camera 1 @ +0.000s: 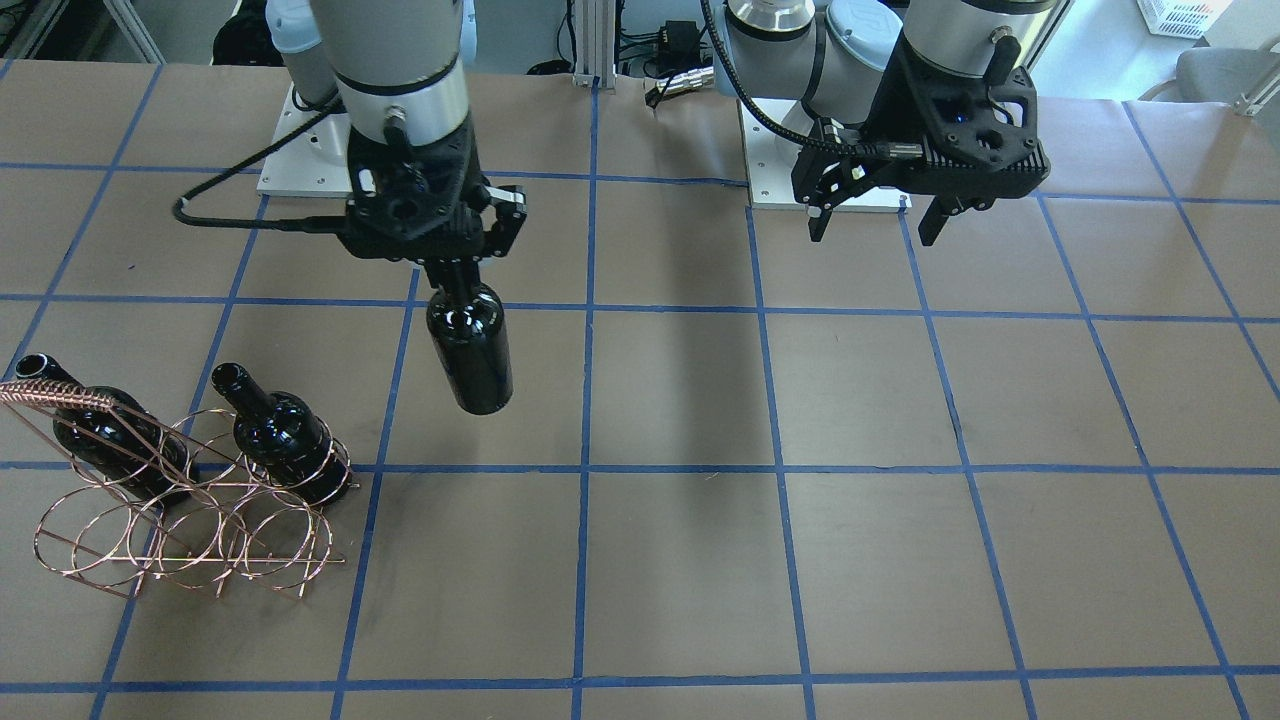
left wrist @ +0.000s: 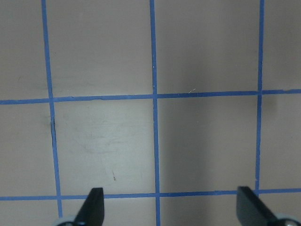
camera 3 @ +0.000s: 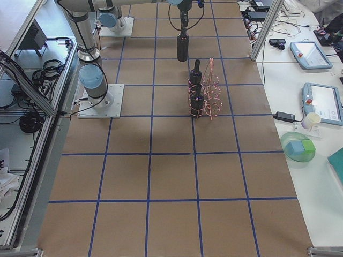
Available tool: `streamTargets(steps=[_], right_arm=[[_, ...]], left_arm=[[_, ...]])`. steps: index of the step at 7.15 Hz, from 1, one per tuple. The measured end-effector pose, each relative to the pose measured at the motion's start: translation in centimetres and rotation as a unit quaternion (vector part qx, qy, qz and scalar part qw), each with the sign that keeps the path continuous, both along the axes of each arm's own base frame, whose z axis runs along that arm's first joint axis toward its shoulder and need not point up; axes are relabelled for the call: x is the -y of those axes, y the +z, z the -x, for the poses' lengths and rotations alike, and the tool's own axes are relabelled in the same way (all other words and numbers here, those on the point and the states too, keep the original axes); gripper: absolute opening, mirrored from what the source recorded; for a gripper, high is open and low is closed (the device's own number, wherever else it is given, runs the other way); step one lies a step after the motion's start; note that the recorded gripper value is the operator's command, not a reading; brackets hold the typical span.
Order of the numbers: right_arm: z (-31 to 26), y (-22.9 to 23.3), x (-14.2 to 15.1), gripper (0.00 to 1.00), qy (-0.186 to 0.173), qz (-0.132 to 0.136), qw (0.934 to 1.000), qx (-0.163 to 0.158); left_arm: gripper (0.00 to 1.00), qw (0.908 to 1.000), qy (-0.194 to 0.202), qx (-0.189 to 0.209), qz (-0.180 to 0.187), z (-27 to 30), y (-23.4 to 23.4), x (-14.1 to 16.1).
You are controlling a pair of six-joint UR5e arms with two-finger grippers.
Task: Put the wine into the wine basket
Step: 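Lift the bottle with the right gripper and carry it to the wire rack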
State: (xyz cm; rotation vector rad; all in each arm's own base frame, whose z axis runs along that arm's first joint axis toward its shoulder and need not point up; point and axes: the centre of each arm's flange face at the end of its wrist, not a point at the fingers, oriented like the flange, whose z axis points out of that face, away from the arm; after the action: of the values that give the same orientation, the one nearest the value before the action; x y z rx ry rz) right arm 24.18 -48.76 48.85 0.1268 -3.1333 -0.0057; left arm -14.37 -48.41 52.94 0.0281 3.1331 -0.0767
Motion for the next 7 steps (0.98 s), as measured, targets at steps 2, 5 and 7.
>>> streamTargets(steps=[2,5,7], right_arm=[[5.8,2.7,-1.2,0.00,-0.001,-0.018,0.9998,-0.009],[13.7,4.2,-1.1,0.00,0.028,-0.036,0.9986,-0.027],[18.5,4.9,-0.3,0.00,0.058,-0.034,0.9971,-0.033]], left_arm=[[1.00,1.0000,-0.001,0.000,0.001,0.0,0.0,0.0],[1.00,1.0000,0.000,0.000,0.001,0.0,0.0,0.0],[1.00,1.0000,0.000,-0.001,0.000,0.0,0.0,0.0]])
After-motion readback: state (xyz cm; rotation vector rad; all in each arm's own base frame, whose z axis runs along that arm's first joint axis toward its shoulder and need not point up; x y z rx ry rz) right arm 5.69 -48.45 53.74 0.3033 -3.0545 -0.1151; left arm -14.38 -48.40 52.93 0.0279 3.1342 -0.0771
